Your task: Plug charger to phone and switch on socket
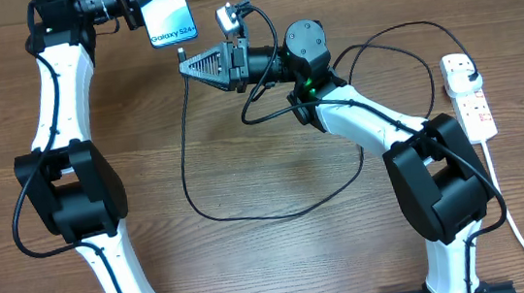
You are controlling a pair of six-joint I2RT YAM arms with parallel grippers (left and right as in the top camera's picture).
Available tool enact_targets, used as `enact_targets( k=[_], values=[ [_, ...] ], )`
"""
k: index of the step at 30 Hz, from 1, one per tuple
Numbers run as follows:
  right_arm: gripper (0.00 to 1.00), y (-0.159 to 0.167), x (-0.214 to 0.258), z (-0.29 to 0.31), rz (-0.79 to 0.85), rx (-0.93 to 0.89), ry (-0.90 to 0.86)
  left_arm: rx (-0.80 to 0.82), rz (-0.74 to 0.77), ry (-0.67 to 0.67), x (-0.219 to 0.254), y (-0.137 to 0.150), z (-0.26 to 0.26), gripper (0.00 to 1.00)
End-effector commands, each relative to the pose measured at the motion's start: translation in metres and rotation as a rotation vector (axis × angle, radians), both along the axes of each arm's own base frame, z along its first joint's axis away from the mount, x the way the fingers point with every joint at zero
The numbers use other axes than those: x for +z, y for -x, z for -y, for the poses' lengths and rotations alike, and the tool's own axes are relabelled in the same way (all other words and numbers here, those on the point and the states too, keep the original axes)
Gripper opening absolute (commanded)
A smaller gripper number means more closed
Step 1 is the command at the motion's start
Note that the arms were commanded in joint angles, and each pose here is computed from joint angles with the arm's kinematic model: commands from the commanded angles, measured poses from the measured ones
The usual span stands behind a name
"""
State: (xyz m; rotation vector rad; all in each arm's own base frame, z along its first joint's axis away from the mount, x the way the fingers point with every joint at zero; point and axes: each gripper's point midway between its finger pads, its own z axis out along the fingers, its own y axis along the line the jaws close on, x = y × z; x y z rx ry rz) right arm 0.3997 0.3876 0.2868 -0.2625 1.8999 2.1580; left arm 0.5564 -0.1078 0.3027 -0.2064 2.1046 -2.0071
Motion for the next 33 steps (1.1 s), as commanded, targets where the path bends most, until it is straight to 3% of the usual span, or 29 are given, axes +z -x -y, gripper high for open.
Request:
enact_targets(
  k=[1, 14, 33],
  values=[
    [0.04, -0.0049, 0.0069, 0.0005, 0.014, -0.019, -0.016, -0.040, 0.023, 0.006, 0.0088, 0.0056, 0.0067, 0.04],
    [0.04, -0.0130, 0.0090, 0.0009, -0.045, -0.060, -0.032, -0.038, 0.008, 0.009, 0.0086, 0.0054, 0.0067, 0.04],
    [0.04, -0.0070, 0.0076, 0.0002, 0.003, -0.032, -0.021, -0.024, -0.010, 0.011, 0.0080, 0.0031, 0.0063, 0.04]
  ],
)
